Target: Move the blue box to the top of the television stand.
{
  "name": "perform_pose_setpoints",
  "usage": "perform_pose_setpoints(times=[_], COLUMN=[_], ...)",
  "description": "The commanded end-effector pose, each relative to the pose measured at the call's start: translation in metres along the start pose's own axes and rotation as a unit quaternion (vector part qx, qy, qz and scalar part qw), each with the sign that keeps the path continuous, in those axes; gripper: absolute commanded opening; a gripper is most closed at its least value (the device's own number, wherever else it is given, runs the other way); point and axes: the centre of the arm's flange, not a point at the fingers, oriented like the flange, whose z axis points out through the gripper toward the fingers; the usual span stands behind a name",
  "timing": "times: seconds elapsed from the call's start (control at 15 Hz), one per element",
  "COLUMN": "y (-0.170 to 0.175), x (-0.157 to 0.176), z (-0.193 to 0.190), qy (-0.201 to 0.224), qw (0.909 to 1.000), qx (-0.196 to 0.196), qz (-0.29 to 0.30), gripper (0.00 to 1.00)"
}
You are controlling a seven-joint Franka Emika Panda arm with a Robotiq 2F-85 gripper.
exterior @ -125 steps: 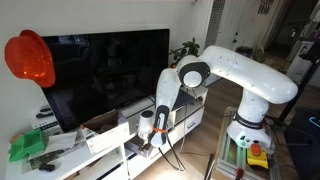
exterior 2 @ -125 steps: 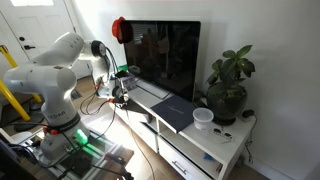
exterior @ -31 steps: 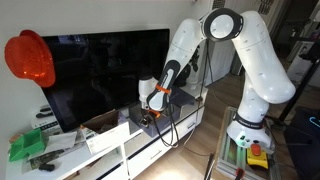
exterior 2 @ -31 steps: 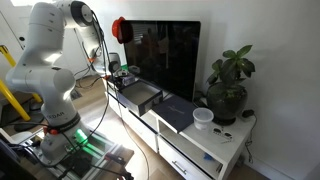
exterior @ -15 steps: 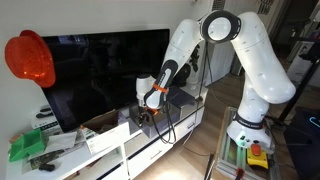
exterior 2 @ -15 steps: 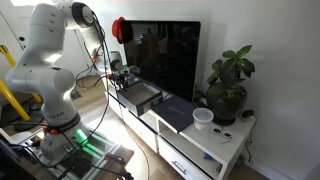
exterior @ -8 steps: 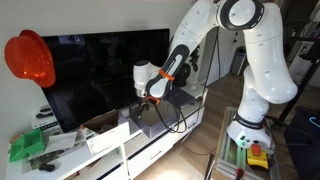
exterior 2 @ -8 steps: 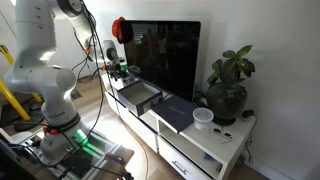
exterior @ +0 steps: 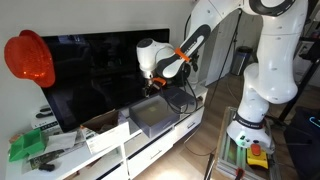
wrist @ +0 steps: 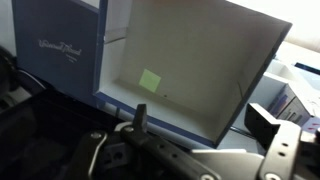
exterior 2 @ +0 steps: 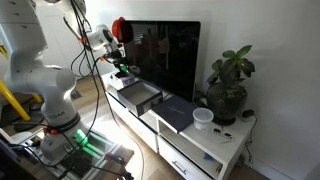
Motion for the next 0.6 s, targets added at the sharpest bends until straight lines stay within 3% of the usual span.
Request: perform_pose_setpoints(times=[0.0, 0.13, 0.2, 0.53], y=[0.023, 0.030, 0.023, 0.023], x=[-0.026, -0.034, -0.014, -0.015], z=[-0.002, 0.008, 0.006, 0.008], qy=[-0.026, -0.031, -0.028, -0.030], qw=[0.9948, 0.9883, 0.9942, 0.9940], qx=[-0.015, 0.007, -0.009, -0.008], qz=[0.097, 0.149, 0.103, 0.105], gripper=[1.00, 1.00, 1.00, 1.00])
